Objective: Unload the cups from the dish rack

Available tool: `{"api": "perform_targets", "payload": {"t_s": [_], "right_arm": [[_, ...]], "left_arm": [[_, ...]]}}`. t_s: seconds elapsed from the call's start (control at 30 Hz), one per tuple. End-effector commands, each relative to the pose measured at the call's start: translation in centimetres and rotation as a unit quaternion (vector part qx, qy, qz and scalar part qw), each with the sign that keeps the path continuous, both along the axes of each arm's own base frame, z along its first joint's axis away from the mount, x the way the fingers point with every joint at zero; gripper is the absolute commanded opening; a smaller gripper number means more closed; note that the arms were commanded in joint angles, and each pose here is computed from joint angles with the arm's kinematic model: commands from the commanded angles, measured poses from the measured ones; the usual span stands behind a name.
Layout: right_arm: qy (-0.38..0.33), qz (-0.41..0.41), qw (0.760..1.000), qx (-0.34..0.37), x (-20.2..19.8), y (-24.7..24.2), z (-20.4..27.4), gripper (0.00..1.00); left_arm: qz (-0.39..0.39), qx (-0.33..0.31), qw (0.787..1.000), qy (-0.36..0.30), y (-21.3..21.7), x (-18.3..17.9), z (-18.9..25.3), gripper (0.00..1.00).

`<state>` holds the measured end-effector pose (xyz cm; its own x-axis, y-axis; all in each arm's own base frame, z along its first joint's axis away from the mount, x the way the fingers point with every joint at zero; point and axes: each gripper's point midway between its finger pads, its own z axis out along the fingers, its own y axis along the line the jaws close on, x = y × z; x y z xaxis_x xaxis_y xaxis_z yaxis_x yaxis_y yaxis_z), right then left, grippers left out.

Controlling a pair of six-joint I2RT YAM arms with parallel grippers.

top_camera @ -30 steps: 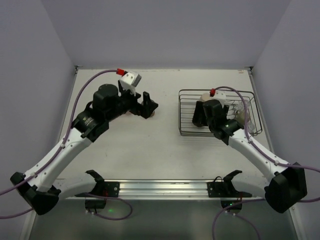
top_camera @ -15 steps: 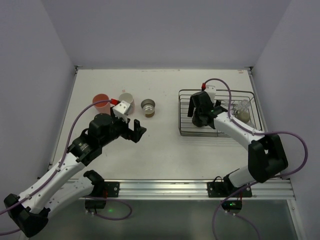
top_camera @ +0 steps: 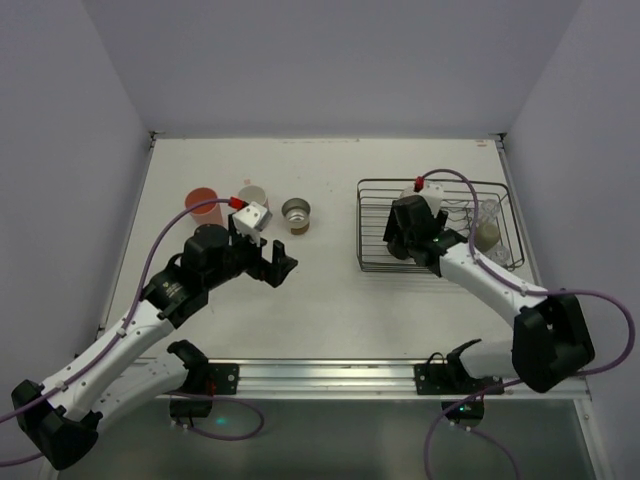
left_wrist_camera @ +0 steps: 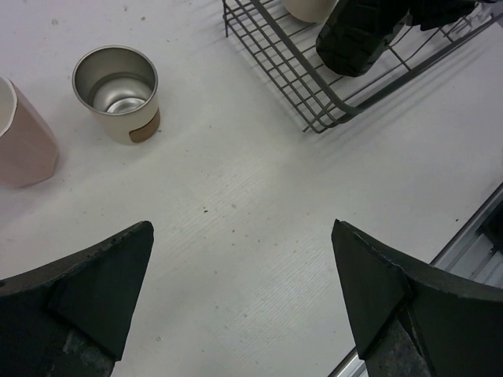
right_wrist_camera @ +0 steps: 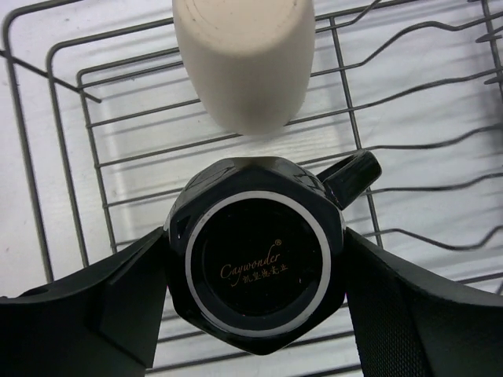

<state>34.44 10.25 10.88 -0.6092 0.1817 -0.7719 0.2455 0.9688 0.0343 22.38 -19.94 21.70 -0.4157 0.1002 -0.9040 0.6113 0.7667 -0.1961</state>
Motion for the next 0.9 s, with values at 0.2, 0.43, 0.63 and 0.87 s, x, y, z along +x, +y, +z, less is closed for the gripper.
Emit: {"api": "perform_targets", "payload": {"t_s": [0.2, 0.43, 0.63, 0.87], "right_arm": [[-0.217, 0.053, 0.961, 0.161, -2.0, 2.0, 13.0, 0.46], [-0.282, 0.166, 0.895, 0.303, -6.9, 5.3, 19.4, 0.46], [-0.277, 0.310, 0.777, 0.473, -12.7, 10.7, 23.5, 0.46], [-0.236, 0.353, 0.751, 0.506, -14.0, 13.4, 22.5, 0.46]], "left_arm": [[-0.084, -0.113, 0.990, -0.007, -3.9, -1.6, 4.8, 0.93], [-0.195, -0.283, 0.939, 0.013, -8.3, -4.0, 9.0, 0.86], [-0.224, -0.363, 0.902, 0.065, -10.2, -4.2, 9.7, 0.64], [-0.254, -0.394, 0.878, 0.093, -11.8, -5.2, 10.3, 0.59]]}}
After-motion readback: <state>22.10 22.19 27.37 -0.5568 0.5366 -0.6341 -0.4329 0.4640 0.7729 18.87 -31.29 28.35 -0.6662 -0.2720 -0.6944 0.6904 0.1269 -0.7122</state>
